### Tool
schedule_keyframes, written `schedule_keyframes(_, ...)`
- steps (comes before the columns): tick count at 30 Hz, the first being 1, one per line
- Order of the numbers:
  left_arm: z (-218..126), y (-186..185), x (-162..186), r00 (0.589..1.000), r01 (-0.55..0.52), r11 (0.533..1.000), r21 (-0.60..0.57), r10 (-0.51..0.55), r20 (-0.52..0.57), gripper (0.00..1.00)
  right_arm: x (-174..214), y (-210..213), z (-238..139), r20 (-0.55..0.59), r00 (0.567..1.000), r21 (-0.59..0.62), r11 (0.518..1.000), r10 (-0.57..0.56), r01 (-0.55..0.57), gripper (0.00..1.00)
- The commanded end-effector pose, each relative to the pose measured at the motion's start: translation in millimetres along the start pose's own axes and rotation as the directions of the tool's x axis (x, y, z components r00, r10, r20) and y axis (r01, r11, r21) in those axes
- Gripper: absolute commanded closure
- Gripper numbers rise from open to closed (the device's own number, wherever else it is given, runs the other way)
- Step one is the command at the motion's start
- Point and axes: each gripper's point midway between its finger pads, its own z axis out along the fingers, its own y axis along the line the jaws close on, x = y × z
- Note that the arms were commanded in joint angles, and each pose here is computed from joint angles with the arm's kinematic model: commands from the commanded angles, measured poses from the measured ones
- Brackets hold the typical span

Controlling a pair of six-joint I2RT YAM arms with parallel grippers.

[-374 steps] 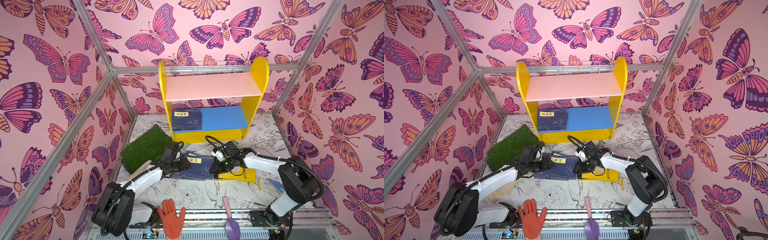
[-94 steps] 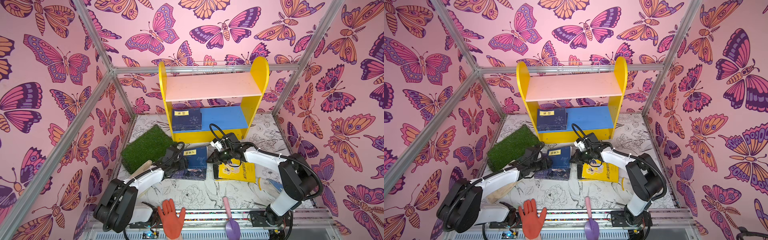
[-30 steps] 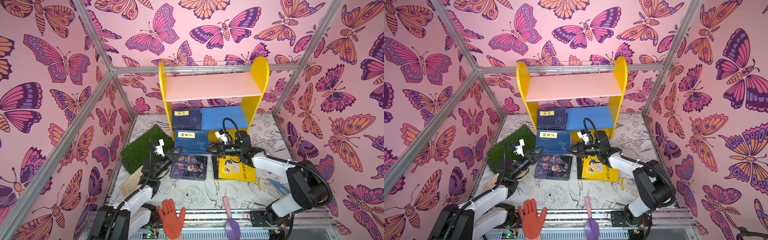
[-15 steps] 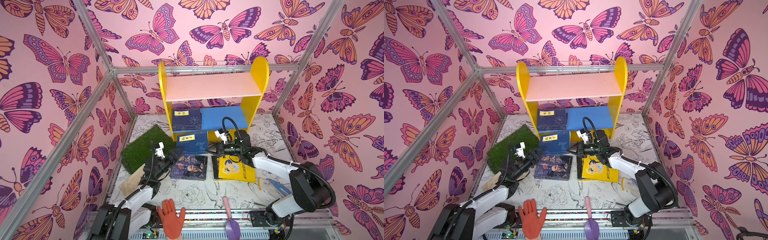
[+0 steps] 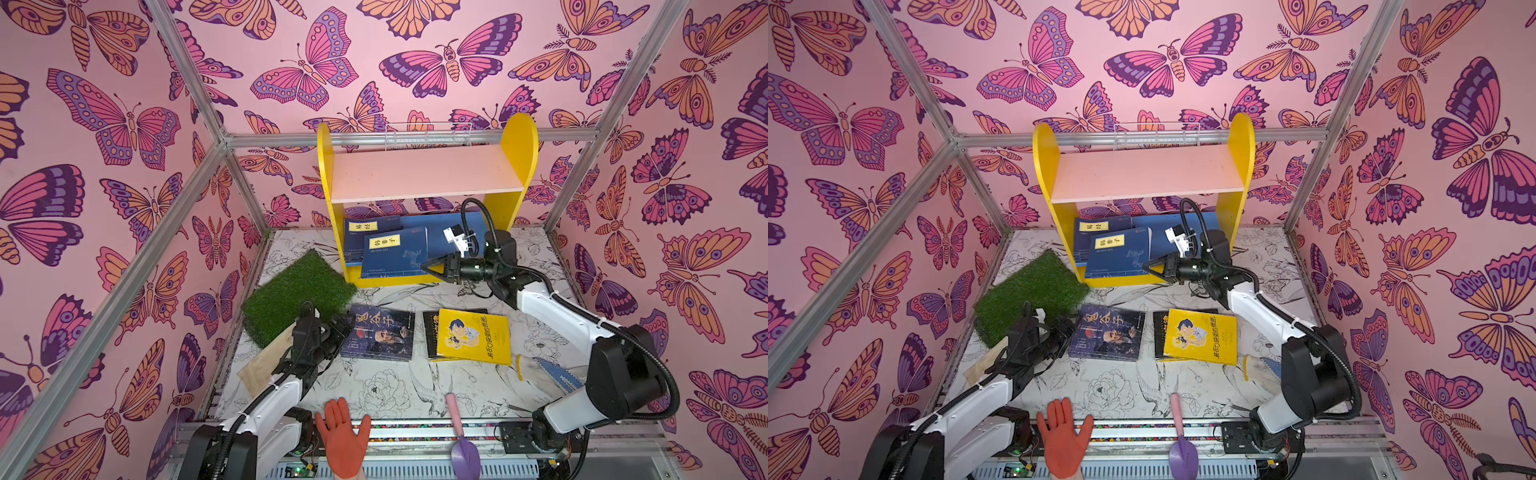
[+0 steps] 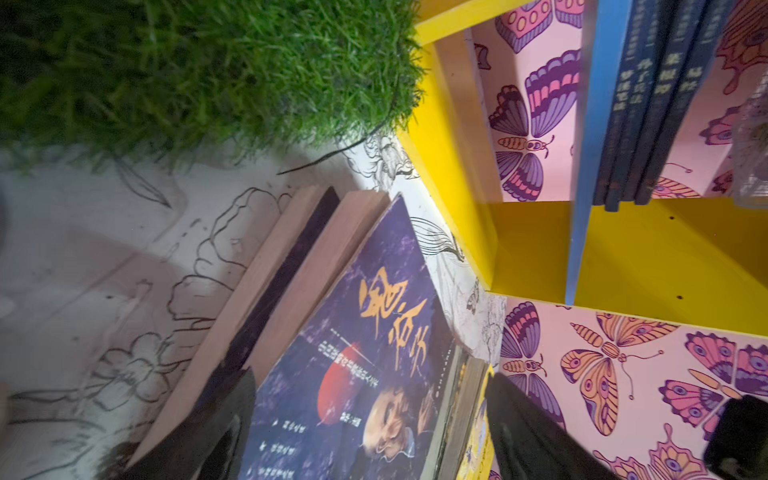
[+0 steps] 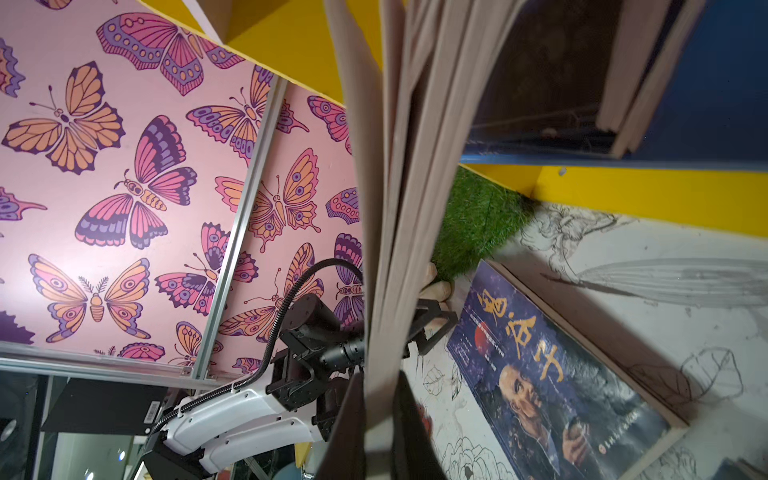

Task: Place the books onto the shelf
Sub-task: 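Lower the book with right gripper onto the books on the shelf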

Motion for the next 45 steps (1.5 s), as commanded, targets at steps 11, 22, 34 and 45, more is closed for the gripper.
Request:
schedule_keyframes(11,4,1,-2,0.999,-0.045,0.998,-0.037,0.044,-0.025,0.11,-84,-28,57,-0.017,0.999,-0.056,0.998,-0.027,0.026,0.96)
schedule_keyframes(22,5,2,0,0.998,-0.054,0.998,-0.041,0.053,-0.039,0.11,-95,-52,77,-0.04,0.998,-0.073,0.996,0.042,-0.044,0.96)
schedule_keyframes(34,7,1,-1,0.998,-0.051,0.998,-0.041,0.049,-0.046,0.11,-86,-61,92,-0.068,0.995,-0.069,0.995,0.074,-0.079,0.96)
schedule_keyframes(45,7,1,0,0.998,-0.047,0.998,-0.042,0.045,-0.046,0.11,-76,-72,109,-0.071,0.993,-0.006,0.996,0.091,-0.092,0.91)
